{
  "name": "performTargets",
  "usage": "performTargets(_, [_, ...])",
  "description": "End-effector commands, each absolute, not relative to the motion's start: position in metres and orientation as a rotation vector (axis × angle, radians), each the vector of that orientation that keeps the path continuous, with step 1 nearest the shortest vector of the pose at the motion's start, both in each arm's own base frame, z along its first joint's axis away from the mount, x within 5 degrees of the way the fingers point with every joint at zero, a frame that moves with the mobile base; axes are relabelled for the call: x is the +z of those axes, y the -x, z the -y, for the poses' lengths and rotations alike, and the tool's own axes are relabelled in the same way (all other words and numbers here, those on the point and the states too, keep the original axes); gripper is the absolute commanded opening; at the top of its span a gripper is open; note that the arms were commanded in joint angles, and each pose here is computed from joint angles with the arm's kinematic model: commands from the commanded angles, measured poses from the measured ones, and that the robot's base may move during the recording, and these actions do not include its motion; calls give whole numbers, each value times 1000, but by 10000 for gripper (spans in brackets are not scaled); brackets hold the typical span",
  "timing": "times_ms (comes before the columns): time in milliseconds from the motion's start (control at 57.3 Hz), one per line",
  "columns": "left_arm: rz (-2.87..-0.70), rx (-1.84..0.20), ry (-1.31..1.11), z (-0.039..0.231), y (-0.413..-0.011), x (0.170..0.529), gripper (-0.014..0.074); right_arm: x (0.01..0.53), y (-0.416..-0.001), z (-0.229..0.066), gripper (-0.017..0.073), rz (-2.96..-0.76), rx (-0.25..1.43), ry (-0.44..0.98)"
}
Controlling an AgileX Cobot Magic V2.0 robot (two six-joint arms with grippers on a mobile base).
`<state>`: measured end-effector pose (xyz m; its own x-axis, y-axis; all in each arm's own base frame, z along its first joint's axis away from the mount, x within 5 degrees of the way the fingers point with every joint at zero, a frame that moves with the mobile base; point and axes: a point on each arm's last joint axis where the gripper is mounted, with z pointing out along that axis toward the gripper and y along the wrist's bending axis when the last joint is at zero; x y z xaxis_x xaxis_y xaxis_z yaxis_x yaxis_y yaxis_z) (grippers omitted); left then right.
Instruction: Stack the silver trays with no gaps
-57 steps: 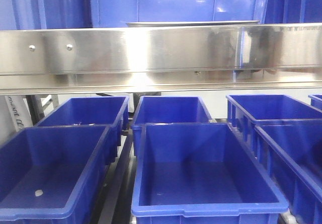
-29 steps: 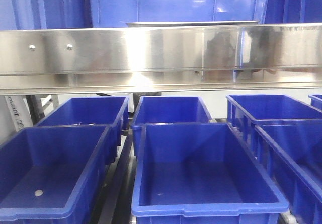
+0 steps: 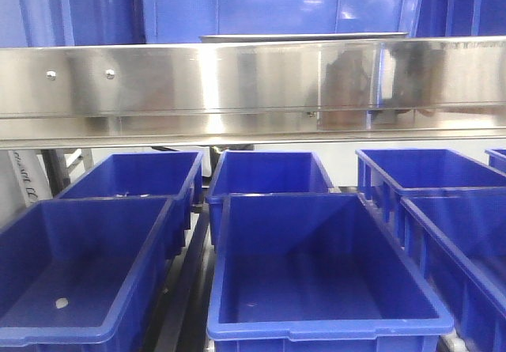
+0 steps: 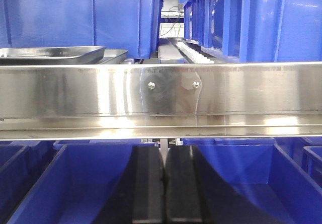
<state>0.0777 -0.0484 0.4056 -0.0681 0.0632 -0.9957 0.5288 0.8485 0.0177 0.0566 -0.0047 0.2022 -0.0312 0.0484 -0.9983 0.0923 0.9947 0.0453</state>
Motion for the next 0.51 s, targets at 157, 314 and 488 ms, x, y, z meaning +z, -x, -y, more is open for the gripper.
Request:
performTargets(157, [-1491,-418,-437,51,-82,394,-20,204,-56,5,-79,-1583,-42,-112])
performTargets(314, [-1397,-447,-391,52,-84,373,-20,204,-56,5,-79,-1583,-42,-112])
performTargets(488, [-1429,-381,-319,38,-78,354,-20,204,-56,5,-79,-1583,-42,-112])
